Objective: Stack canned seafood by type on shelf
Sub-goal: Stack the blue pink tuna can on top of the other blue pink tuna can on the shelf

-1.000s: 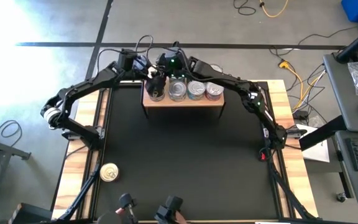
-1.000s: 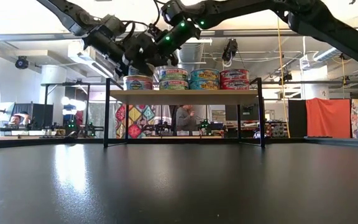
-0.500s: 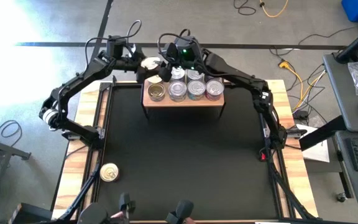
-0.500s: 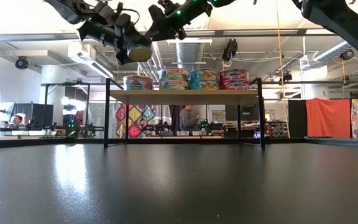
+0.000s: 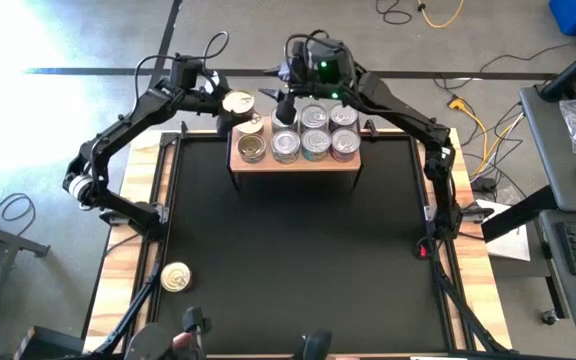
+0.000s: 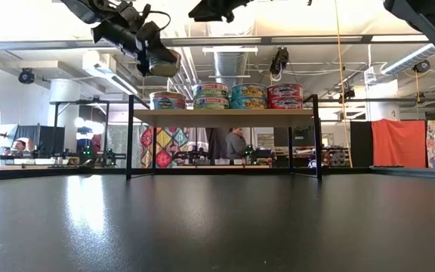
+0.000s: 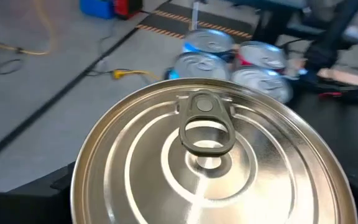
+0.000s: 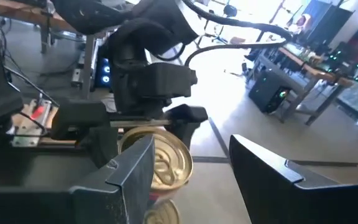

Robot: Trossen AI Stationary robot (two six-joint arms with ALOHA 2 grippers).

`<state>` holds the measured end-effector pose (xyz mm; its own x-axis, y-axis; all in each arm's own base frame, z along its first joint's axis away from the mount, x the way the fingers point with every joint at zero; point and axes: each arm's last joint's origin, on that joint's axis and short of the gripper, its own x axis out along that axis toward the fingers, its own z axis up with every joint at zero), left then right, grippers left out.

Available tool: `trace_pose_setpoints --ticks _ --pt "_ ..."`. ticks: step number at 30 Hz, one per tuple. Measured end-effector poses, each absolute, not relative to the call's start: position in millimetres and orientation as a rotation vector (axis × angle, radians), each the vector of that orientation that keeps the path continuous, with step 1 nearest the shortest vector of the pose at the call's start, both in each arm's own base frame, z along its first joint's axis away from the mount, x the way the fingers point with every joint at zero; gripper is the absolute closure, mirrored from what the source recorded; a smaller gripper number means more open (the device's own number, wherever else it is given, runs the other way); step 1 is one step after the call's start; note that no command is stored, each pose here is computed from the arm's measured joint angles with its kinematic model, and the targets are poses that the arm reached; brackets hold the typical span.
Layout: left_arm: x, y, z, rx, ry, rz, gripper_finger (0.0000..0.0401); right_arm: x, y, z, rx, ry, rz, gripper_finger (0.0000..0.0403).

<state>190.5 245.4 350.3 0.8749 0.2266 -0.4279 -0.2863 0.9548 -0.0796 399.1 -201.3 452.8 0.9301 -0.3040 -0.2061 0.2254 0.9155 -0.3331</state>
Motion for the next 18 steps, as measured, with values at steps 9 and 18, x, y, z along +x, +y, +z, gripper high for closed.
trace_pose_setpoints --ticks 9,18 --pt "192.7 252.7 338.0 -0.265 0.469 0.378 0.003 390.6 -220.4 432.7 -0.301 0.41 -0.247 0.0202" --pt "193.2 250.8 324.9 -0.299 0.501 0.37 0.003 386.7 -223.9 428.4 -0.294 0.434 -0.178 0.0202"
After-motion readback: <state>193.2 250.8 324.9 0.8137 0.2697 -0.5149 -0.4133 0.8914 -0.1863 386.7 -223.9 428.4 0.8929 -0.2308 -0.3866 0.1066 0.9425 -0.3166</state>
